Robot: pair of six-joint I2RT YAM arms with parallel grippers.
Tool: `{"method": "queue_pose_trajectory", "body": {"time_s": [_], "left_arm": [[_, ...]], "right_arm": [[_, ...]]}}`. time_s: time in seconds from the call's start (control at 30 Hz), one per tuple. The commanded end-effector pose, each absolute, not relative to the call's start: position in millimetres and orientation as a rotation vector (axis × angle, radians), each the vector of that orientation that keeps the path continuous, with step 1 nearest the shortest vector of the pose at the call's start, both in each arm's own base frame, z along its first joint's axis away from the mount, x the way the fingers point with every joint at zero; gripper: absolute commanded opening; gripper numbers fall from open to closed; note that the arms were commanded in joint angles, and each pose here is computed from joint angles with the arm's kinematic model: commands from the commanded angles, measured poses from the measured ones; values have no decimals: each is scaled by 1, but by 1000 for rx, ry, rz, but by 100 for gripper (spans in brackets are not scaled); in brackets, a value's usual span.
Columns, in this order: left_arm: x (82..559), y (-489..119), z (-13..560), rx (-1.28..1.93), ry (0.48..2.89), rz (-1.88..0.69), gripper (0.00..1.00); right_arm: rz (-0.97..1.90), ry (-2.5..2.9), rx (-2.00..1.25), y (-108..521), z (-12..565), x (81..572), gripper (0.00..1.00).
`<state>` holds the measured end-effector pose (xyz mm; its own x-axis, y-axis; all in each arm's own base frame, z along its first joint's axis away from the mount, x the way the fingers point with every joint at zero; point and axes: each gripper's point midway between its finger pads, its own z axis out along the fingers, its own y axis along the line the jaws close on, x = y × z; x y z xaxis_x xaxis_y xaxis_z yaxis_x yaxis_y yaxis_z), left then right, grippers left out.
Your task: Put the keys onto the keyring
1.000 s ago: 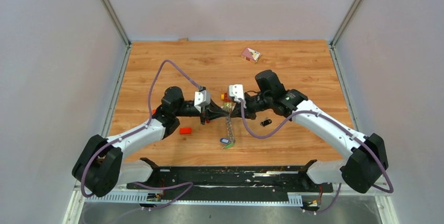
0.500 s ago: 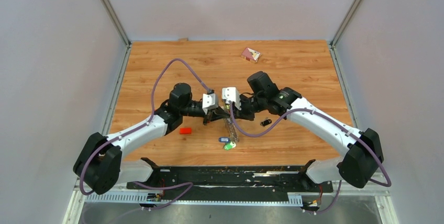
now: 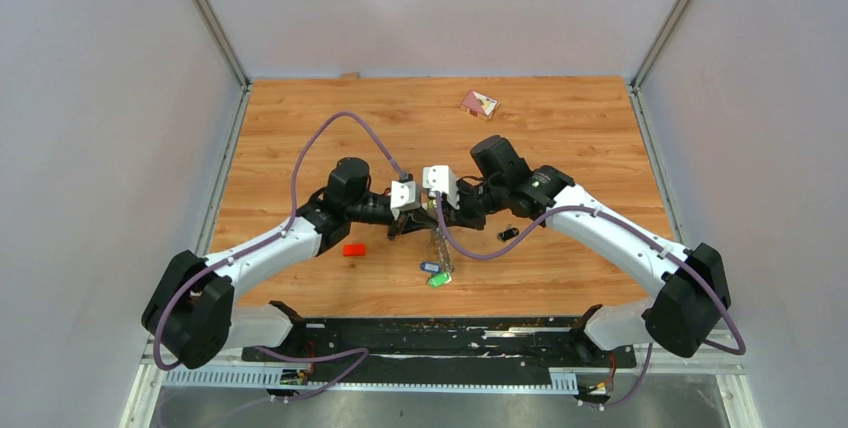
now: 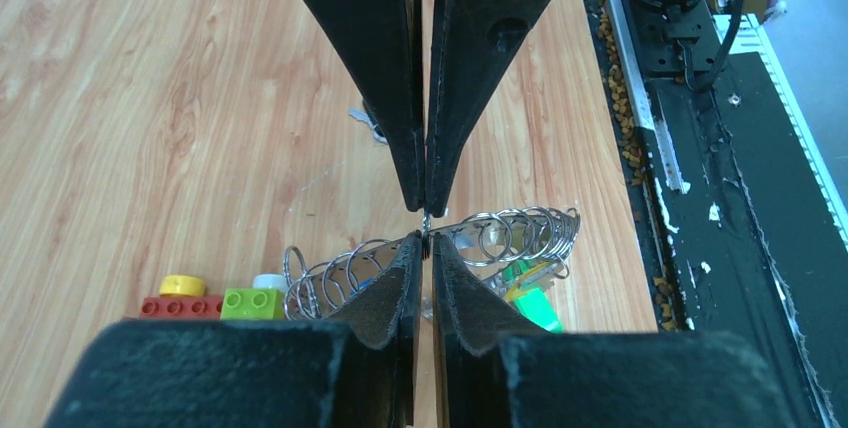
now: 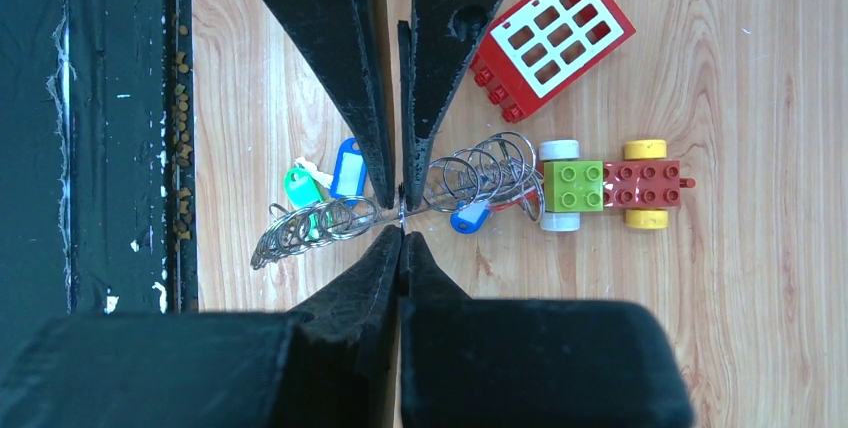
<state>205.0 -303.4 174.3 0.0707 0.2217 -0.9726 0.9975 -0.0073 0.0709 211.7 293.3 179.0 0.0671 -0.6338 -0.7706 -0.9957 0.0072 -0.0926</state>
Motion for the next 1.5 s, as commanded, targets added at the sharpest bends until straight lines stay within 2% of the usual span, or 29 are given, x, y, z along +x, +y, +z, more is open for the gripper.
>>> {"method": "queue_pose_trajectory", "body": {"time_s": [0.0, 0.17, 0.6, 0.97, 1.47], "left_arm": [[209, -310, 187, 1419, 1261, -1026, 14], [208, -310, 187, 1421, 1252, -1030, 17], [202, -309, 186, 1440, 1224, -1040, 18], [199, -309, 191, 1456, 1177, -1039, 0], [206, -302, 197, 1376, 1145, -932, 0]], "right_arm": [[716, 1577, -1661, 304, 202, 218, 0], [720, 1572, -1661, 304, 200, 217, 0], [703, 1574, -1666, 301, 192, 217, 0], [708, 1555, -1669, 300, 188, 215, 0], [666, 1585, -1618, 298, 183, 223, 0]]}}
